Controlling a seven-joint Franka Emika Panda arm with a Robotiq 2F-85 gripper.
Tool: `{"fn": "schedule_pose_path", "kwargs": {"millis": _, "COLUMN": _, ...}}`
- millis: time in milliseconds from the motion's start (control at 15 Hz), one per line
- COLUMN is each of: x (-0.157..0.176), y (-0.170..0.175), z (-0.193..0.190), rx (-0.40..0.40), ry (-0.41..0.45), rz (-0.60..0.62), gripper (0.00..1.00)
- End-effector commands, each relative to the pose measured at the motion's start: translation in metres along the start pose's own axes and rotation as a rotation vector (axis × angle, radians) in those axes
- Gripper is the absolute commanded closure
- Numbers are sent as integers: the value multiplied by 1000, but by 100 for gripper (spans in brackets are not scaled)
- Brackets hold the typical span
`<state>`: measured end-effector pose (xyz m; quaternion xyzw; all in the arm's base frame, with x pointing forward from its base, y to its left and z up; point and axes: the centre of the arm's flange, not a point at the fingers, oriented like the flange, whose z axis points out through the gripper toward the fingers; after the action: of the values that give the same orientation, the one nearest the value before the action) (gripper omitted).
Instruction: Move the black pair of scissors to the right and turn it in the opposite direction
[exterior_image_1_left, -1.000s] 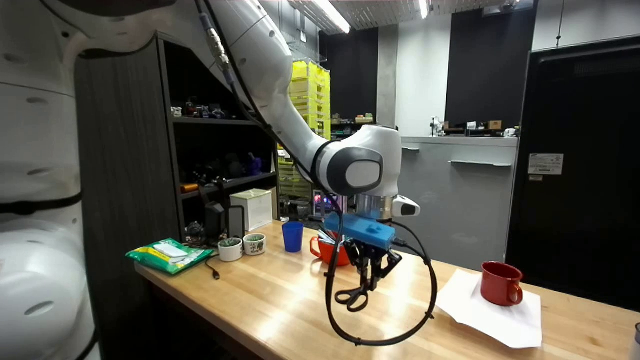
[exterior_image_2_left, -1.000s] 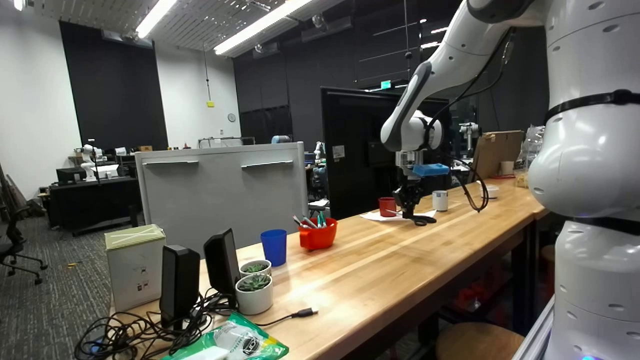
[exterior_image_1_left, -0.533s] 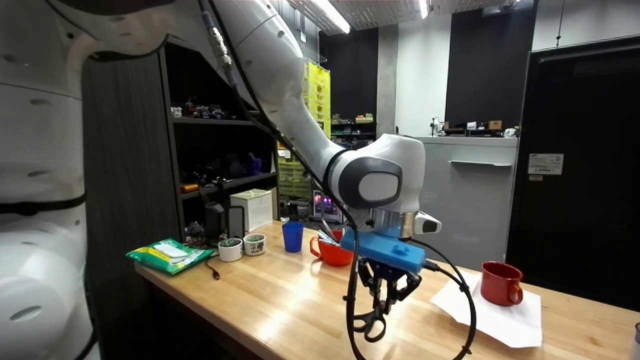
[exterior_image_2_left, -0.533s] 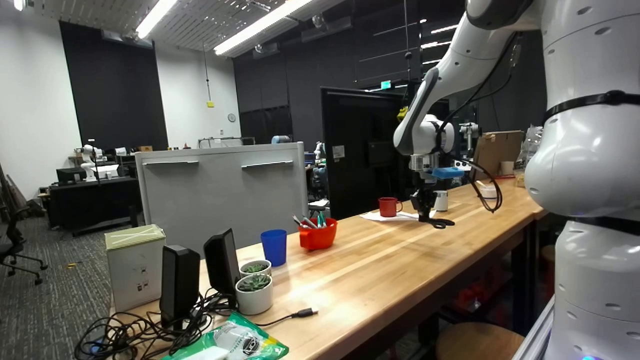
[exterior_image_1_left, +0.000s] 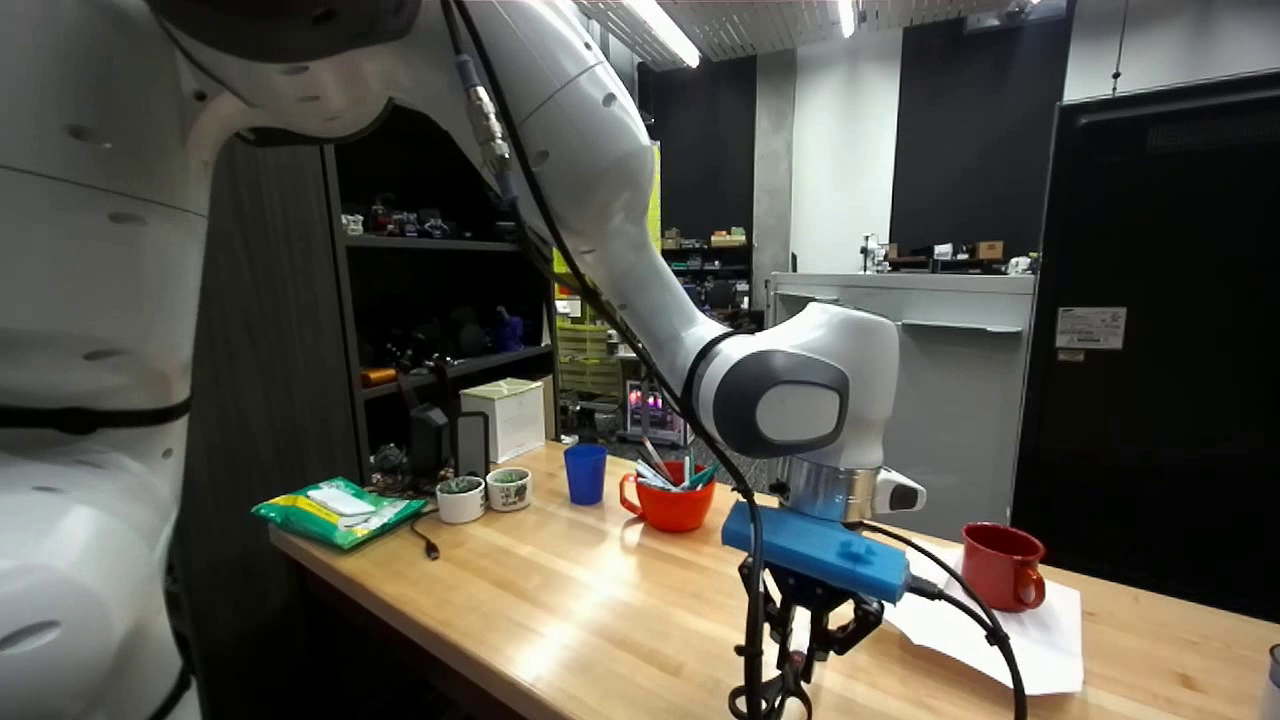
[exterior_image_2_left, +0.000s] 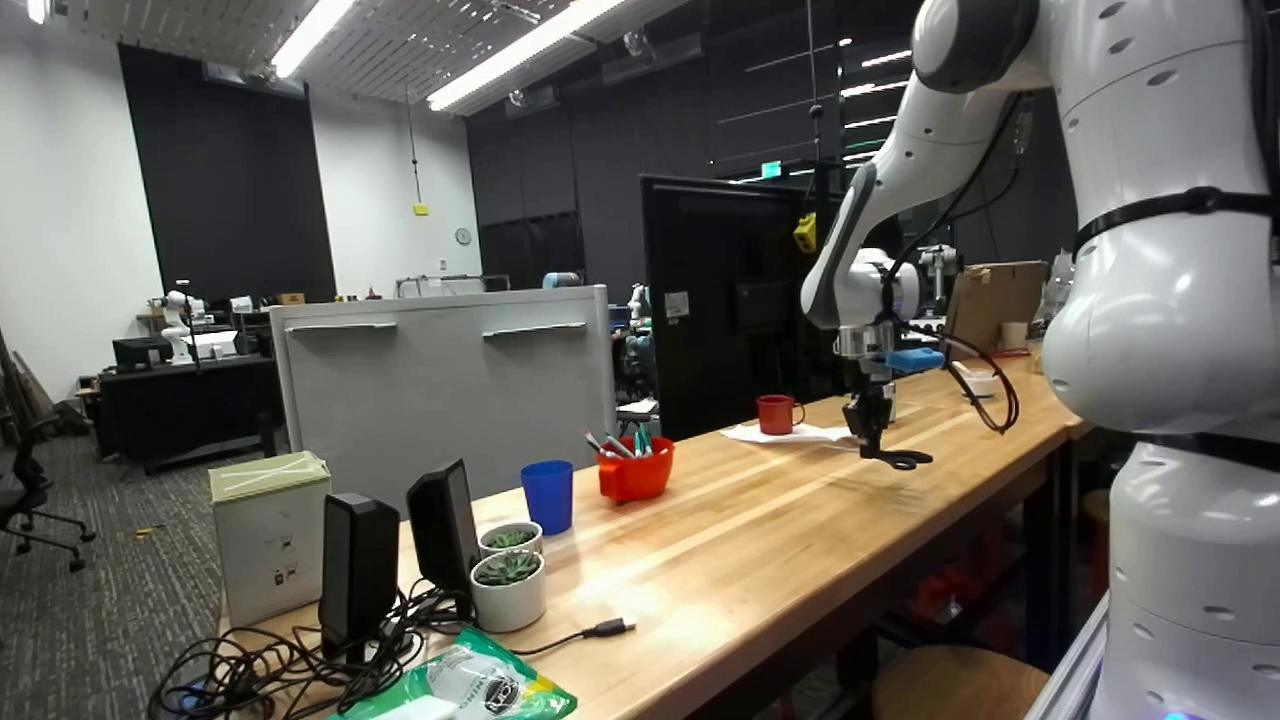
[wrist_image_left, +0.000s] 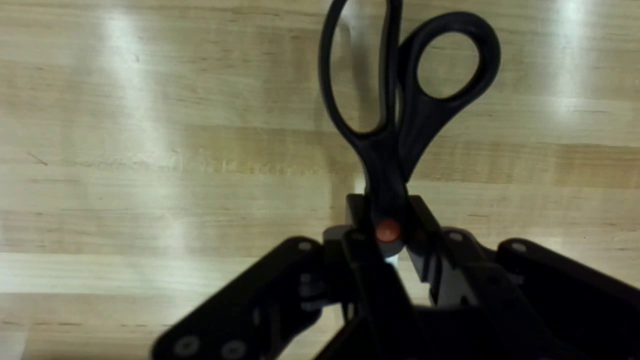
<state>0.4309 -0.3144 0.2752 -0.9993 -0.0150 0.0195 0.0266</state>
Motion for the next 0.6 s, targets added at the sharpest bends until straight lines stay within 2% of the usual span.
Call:
{"fn": "schedule_pose_path", "kwargs": {"millis": 0, "x": 27, "y": -2, "z": 14, "rx": 1, "ry": 17, "rz": -11, "gripper": 94}}
{"fn": "schedule_pose_path", "kwargs": {"millis": 533, "x": 79, "y": -34, "z": 36, "rx": 31, "ry": 59, "rz": -16, "gripper": 94}}
